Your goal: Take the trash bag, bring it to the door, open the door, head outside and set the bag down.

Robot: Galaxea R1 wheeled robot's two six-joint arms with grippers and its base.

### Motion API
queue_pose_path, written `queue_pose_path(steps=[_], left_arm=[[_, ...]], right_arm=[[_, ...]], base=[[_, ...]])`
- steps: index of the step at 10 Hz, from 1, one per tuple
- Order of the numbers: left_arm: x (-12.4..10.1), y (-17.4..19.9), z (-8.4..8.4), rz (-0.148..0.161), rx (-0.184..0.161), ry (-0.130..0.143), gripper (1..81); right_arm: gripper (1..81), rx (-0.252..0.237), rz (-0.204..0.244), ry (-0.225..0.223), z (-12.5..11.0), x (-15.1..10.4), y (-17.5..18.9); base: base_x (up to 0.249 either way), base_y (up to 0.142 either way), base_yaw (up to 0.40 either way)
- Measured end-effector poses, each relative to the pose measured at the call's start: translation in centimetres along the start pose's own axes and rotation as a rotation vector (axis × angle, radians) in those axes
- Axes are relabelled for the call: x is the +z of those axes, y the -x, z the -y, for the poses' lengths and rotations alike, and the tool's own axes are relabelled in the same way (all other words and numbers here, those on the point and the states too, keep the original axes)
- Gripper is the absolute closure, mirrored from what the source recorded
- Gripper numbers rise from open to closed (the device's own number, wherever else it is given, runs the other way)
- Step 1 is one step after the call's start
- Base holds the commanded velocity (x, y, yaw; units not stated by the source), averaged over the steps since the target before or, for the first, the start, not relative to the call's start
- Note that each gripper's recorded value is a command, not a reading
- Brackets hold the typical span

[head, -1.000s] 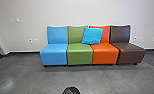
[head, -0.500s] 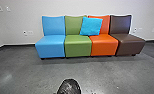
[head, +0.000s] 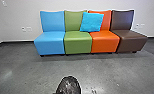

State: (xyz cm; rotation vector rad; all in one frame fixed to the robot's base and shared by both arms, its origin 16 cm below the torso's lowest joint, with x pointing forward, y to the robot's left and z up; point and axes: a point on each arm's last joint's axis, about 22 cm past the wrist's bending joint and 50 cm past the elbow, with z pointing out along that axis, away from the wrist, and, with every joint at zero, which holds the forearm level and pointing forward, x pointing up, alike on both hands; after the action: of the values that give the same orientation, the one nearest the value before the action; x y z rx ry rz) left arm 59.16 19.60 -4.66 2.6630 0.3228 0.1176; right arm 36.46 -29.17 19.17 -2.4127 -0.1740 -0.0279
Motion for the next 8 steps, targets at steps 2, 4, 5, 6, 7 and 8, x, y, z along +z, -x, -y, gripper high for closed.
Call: queue_pose_path(steps=[2,4,5,6,7,8], left_arm=[[0.1,-1.2,0.1,-0.069,-0.004,0.006,1.0],[0.1,-2.7,0.8,-0.172,-0.014,0.005,1.0],[0.1,-3.5,1.8,-0.241,-0.025,-0.005,1.0],[0.1,-4.0,2.6,-0.279,-0.034,-0.022,1.0],[0.1,-4.5,2.9,-0.302,-0.039,-0.037,1.0],[0.3,-4.6,3.1,-0.313,-0.044,-0.053,1.0]], right_arm=[[1.0,0.001,0.003,-0.002,0.0,0.2,0.1],[1.0,-0.002,0.005,-0.008,0.3,0.4,0.1],[1.0,-0.003,0.010,-0.016,0.5,0.8,0.2],[1.0,-0.002,0.014,-0.020,0.5,1.2,0.4],[1.0,0.002,0.018,-0.018,0.3,1.4,0.5],[1.0,0.002,0.020,-0.022,0.4,1.6,0.6]], base=[[0.000,0.000,0.000],[0.000,0.000,0.000],[0.000,0.000,0.000],[0.000,0.000,0.000],[0.000,0.000,0.000],[0.000,0.000,0.000]])
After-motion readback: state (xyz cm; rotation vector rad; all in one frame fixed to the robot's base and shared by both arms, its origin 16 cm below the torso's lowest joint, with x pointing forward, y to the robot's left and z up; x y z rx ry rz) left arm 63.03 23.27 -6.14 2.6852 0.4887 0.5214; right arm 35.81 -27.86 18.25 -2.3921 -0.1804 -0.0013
